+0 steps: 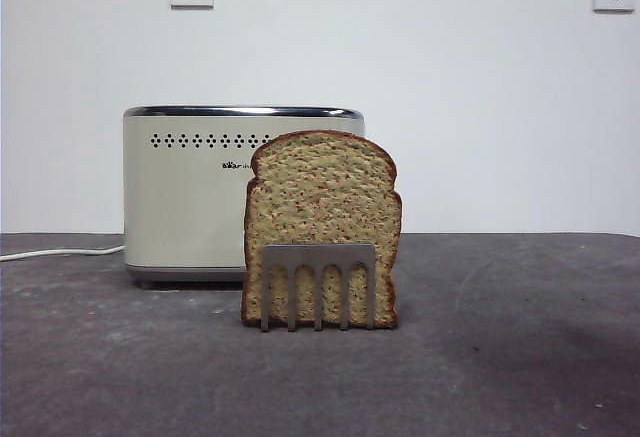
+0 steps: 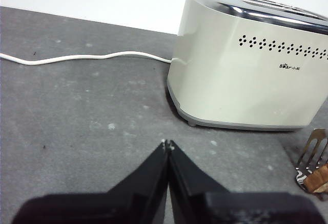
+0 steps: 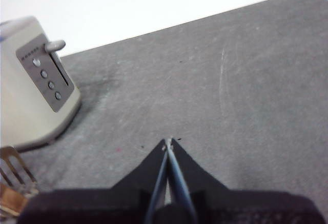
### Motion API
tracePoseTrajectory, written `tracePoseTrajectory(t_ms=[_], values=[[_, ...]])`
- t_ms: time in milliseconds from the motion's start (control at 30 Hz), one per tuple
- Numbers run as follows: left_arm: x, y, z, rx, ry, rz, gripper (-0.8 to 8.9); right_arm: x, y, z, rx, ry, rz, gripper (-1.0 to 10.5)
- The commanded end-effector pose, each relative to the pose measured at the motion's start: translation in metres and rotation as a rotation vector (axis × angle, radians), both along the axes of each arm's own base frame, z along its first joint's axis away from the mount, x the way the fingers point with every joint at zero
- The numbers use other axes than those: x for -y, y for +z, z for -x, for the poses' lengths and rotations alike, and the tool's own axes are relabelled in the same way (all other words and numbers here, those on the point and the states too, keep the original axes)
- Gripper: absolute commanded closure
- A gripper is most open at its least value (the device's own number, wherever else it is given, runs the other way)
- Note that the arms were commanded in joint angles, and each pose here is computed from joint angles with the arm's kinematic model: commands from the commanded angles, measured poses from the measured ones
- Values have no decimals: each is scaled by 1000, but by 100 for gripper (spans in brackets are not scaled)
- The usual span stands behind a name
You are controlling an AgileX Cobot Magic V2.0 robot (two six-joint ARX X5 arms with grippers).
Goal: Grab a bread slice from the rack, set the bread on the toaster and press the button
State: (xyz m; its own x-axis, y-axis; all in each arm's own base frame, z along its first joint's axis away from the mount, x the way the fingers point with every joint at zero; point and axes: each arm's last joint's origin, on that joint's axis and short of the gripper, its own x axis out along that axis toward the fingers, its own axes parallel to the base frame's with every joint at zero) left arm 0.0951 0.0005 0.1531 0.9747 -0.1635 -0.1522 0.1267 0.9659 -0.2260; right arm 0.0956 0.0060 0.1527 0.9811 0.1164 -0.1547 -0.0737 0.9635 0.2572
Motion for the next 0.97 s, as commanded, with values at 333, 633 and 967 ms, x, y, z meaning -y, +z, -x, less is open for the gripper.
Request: tracePoseTrajectory(t_ms=[333, 633, 967], values=[[3, 37, 7, 60, -98, 103, 822, -2, 50, 2, 28, 58, -135, 959], [8, 93, 10, 54, -281, 90, 822, -8, 115, -11, -87, 258, -67, 959], [14, 141, -2, -88, -577, -22, 822, -15, 168, -32, -321, 498, 104, 958]])
